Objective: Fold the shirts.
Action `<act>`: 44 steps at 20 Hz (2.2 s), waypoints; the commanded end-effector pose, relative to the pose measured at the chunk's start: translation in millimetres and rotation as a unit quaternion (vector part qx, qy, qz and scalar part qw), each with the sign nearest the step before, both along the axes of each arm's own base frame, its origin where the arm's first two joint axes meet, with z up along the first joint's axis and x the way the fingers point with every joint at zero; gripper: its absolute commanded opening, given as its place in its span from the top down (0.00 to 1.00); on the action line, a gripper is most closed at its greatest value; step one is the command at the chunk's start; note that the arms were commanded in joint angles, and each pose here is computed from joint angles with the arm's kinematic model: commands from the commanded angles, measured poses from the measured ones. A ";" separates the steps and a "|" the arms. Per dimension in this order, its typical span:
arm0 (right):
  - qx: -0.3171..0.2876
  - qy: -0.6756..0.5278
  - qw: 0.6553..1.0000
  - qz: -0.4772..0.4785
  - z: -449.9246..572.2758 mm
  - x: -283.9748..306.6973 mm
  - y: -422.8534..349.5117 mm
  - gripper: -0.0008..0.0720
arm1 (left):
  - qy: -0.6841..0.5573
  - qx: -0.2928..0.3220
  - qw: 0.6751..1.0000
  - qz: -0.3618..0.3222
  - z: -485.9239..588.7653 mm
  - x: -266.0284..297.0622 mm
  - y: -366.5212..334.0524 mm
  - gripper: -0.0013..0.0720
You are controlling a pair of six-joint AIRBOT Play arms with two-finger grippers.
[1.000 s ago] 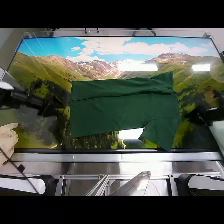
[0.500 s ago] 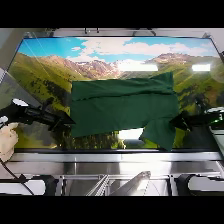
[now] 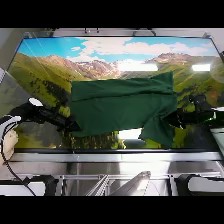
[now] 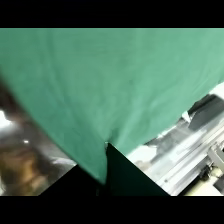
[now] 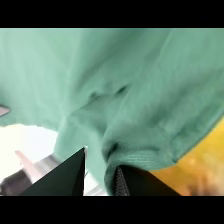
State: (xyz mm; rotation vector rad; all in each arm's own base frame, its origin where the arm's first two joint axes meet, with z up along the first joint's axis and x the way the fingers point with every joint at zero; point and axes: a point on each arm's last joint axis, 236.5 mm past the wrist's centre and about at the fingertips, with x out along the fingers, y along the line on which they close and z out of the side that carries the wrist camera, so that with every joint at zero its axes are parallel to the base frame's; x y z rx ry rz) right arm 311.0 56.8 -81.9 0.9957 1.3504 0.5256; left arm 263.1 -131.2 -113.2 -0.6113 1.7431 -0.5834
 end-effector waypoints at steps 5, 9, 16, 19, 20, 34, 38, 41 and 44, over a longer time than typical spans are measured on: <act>0.005 0.022 1.000 0.010 25.2 -37.3 -32.8 0.96 | 0.033 -0.043 0.998 0.020 18.9 -8.4 17.2 0.96; -0.015 0.038 0.999 -0.026 30.2 -44.4 -53.8 0.96 | 0.030 -0.042 0.997 0.059 18.0 -0.1 38.2 0.95; -0.120 0.092 0.988 0.001 32.1 -85.7 -75.3 0.96 | 0.048 -0.072 0.989 0.121 30.0 -1.5 77.0 0.95; -0.083 0.030 0.996 -0.029 57.0 -59.5 -62.8 0.96 | 0.055 -0.103 0.982 0.149 43.1 3.0 80.5 0.96; -0.056 -0.009 0.998 -0.041 72.1 -43.8 -55.0 0.96 | 0.048 -0.126 0.979 0.151 54.7 10.3 75.1 0.96; -0.115 -0.143 0.973 -0.142 54.2 153.4 -83.8 0.96 | -0.104 -0.119 0.984 0.085 102.4 209.6 50.1 0.96; -0.124 -0.133 0.978 -0.103 9.2 159.9 -71.6 0.96 | -0.074 -0.087 0.991 0.076 48.0 223.6 61.3 0.98; -0.115 -0.163 0.979 -0.046 22.2 148.0 -61.2 0.55 | -0.070 -0.095 0.992 0.049 55.0 222.6 64.1 0.29; -0.163 -0.155 0.974 -0.033 37.4 132.5 -96.8 0.24 | -0.112 -0.092 0.989 0.035 85.3 234.3 67.3 0.01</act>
